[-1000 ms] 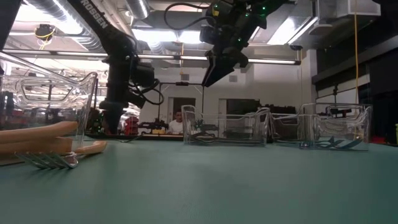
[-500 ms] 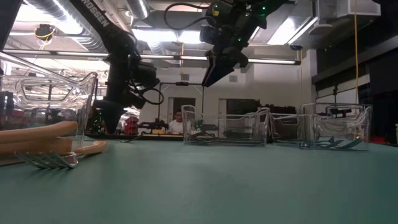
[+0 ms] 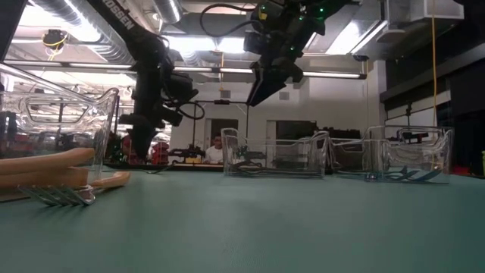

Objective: Sort silverware by color (type)
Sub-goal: Put the black fork into the top left transparent bin

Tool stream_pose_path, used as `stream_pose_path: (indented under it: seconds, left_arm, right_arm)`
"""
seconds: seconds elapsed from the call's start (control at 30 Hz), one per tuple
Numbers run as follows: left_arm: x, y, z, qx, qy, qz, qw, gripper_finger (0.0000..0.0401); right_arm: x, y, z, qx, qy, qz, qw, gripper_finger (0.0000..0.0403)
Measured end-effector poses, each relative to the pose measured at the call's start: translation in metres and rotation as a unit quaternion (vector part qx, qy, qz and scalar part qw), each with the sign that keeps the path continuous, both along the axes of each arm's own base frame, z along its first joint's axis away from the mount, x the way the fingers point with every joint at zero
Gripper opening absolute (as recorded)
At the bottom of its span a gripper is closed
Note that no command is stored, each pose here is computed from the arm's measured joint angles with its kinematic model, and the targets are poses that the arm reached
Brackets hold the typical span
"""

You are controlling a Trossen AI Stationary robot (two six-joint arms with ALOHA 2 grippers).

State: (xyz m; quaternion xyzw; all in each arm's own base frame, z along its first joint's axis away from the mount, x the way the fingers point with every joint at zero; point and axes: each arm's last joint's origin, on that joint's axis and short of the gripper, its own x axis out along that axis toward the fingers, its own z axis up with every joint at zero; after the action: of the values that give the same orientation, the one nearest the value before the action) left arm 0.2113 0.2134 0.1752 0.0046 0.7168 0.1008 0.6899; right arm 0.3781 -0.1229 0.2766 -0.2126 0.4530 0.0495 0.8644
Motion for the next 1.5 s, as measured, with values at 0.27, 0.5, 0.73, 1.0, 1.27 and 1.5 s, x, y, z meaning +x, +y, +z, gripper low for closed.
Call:
stream_pose_path:
  seconds: [0.27,0.5,0.73,1.0,1.27,1.5]
  left_arm:
    - [0.005,-0.014,0.002,-0.041,0.006,0.007,0.999,0.0068]
    - [0.011,-0.026,0.012,-0.036,-0.006,-0.01,0.999,0.0068]
    - [0.01,-0.029,0.018,-0.068,-0.044,0.015,0.997,0.0068]
    - [0.011,-0.031,0.018,-0.104,-0.069,0.031,0.992,0.0068]
    - [0.002,-0.038,-0.002,-0.085,-0.029,0.049,0.995,0.0068]
    - [0.004,-0.038,-0.021,-0.027,-0.053,0.03,0.998,0.0068]
  right_arm:
    - [0.0,0.0,0.0,0.0,0.001,0.0,1.0,0.0095]
    - [0.0,0.0,0.0,0.0,0.0,0.0,1.0,0.0095]
    - [0.0,0.0,0.0,0.0,0.0,0.0,1.0,0.0095]
    - [-0.001,0.0,-0.001,0.002,0.005,0.0,1.0,0.0095]
    - [-0.002,0.001,-0.002,0.005,0.014,0.0,1.0,0.0095]
    - [-0.002,0.001,-0.001,0.004,0.012,0.0,1.0,0.0095]
